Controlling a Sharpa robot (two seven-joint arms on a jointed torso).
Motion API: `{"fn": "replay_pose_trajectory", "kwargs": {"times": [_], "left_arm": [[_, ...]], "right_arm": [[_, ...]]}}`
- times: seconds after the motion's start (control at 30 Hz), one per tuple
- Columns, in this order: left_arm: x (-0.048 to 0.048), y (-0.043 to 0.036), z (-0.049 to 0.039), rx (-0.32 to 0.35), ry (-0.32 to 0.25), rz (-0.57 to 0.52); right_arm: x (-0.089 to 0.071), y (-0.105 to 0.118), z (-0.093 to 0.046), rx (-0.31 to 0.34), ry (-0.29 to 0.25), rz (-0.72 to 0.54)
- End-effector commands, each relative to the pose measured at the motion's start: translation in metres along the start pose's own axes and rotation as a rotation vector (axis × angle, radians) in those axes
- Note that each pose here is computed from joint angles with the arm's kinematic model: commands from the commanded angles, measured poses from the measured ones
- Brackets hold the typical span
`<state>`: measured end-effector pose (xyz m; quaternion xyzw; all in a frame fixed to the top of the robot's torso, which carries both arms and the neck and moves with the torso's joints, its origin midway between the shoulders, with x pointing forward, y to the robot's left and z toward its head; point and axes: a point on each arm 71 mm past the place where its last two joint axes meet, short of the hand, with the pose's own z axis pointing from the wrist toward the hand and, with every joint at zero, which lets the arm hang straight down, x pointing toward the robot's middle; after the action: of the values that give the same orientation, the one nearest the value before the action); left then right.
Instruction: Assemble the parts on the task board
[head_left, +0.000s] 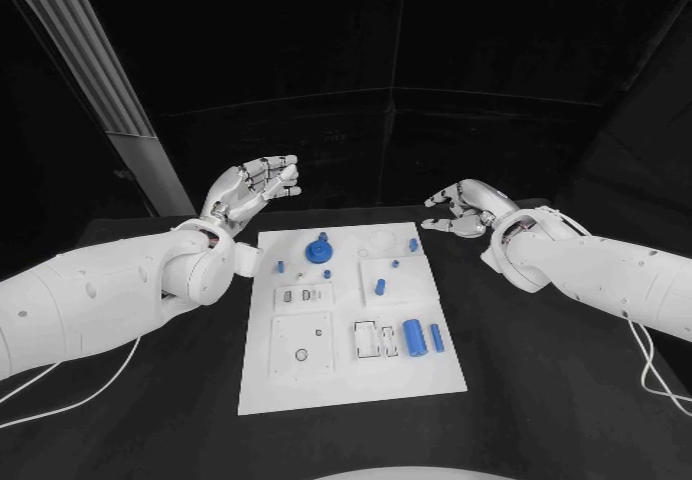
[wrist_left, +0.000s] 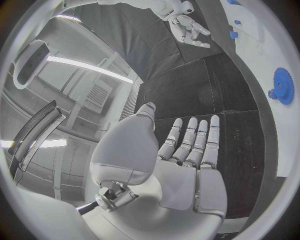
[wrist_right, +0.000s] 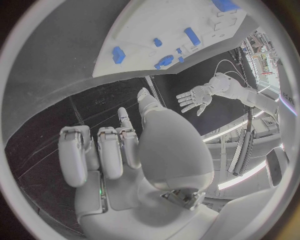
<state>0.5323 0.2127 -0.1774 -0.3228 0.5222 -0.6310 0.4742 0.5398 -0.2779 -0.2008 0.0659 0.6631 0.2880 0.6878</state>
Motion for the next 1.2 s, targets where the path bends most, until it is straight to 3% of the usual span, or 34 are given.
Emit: {"fn": "replay_pose_trajectory", "kwargs": {"times": [0.03,0.5,1.2], "left_arm": [[-0.0004,-0.0146,-0.0015,0.204,0.008,-0.003],[-0.0034,-0.0135,-0.003,0.202,0.001,0.001],[-0.0052,-0.0135,-0.0039,0.201,-0.003,0.004]], "right_arm": [[0.01,-0.007,0.0,0.014,0.065,0.005],[0.031,-0.017,0.003,0.05,0.143,-0.03],[0.04,-0.012,0.008,0.072,0.176,-0.046]]}}
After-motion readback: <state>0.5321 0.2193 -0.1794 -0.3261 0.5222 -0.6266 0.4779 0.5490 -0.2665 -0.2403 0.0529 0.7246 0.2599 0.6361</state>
